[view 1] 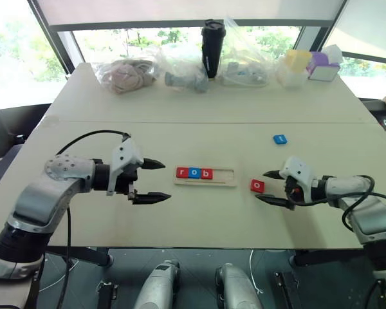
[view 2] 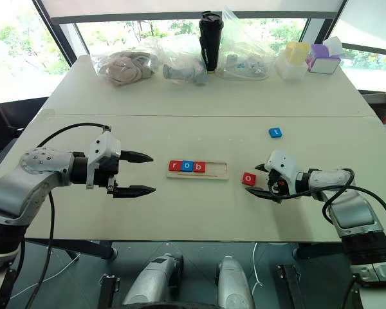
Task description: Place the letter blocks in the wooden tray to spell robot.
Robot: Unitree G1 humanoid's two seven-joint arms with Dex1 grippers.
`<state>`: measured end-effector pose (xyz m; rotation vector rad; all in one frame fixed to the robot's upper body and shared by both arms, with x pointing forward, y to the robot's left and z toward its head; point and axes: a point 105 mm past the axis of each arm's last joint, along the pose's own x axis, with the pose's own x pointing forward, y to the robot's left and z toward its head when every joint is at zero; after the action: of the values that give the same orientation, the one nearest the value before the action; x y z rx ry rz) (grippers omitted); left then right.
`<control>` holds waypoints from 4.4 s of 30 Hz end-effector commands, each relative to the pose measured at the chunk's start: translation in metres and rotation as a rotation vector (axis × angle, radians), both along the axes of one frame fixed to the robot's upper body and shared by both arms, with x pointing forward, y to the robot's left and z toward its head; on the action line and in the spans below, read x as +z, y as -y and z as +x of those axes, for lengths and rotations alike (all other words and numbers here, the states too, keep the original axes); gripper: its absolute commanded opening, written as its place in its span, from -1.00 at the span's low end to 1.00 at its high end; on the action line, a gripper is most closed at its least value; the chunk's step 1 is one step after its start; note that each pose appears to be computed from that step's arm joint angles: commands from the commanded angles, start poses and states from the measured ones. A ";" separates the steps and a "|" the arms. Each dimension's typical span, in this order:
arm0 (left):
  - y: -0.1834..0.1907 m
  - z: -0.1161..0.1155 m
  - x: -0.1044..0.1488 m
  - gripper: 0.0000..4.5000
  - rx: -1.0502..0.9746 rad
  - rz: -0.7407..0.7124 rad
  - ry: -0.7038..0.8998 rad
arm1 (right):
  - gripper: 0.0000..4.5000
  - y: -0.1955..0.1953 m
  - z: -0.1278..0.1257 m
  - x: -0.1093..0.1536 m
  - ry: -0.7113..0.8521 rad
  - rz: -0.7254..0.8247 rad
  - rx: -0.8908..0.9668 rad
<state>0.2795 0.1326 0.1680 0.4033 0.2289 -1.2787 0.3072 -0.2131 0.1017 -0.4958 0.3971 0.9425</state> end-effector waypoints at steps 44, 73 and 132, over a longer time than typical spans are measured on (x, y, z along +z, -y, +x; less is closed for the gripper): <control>0.000 -0.004 0.011 1.00 0.073 -0.036 0.052 | -0.49 -0.088 0.058 0.027 0.023 -0.037 0.365; 0.001 -0.005 0.010 1.00 0.101 -0.051 0.056 | 0.95 -0.091 0.070 0.048 0.158 -0.005 0.326; 0.019 -0.004 0.029 1.00 0.037 -0.128 0.083 | -0.48 0.031 0.055 0.048 0.072 0.357 -1.282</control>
<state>0.2771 0.1148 0.1861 0.3139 0.1329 -1.2125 0.3748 -0.2453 0.1306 0.0967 0.4167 -0.2274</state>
